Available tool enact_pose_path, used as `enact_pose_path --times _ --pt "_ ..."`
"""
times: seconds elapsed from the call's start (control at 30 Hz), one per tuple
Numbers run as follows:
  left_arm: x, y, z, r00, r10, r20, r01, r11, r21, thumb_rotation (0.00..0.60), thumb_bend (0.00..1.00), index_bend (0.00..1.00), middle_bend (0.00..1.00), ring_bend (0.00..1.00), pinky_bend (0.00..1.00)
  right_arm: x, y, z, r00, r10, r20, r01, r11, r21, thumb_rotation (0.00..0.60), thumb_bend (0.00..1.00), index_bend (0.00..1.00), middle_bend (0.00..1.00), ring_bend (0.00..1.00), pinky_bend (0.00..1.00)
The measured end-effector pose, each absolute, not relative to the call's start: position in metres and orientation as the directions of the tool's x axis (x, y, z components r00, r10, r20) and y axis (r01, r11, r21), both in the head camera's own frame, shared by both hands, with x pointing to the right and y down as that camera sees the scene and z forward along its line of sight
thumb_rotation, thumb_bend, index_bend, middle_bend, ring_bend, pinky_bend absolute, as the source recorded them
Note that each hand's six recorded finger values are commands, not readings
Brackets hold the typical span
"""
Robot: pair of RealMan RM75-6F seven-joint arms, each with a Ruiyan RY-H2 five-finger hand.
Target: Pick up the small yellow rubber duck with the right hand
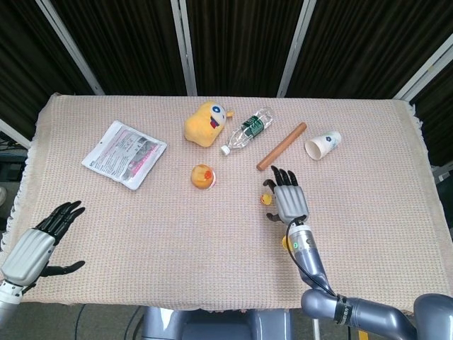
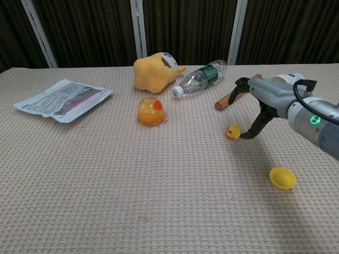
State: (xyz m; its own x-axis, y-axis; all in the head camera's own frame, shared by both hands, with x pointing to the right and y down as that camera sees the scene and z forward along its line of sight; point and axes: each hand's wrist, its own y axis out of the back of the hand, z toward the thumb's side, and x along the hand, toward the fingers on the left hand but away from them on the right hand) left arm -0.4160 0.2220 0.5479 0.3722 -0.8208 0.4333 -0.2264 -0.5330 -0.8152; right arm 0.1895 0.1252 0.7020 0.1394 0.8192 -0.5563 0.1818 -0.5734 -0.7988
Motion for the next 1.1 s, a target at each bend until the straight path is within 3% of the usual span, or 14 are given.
enact_pose_path --times 0.43,1.1 --pt "-0.414 0.221 0.549 0.382 -0.811 0.443 -0.242 -0.551 -0.799 0.600 0.00 0.00 0.00 0.00 0.27 0.191 0.121 0.731 0.123 0.793 -0.596 0.178 -0.609 -0.773 0.600 0.13 0.32 0.00 0.00 0.00" --pt "-0.414 0.222 0.550 0.395 -0.797 0.457 -0.269 -0.576 -0.772 0.600 0.00 0.00 0.00 0.00 0.27 0.187 0.109 0.748 0.130 0.781 -0.610 0.159 -0.624 -0.765 0.600 0.16 0.38 0.00 0.00 0.00"
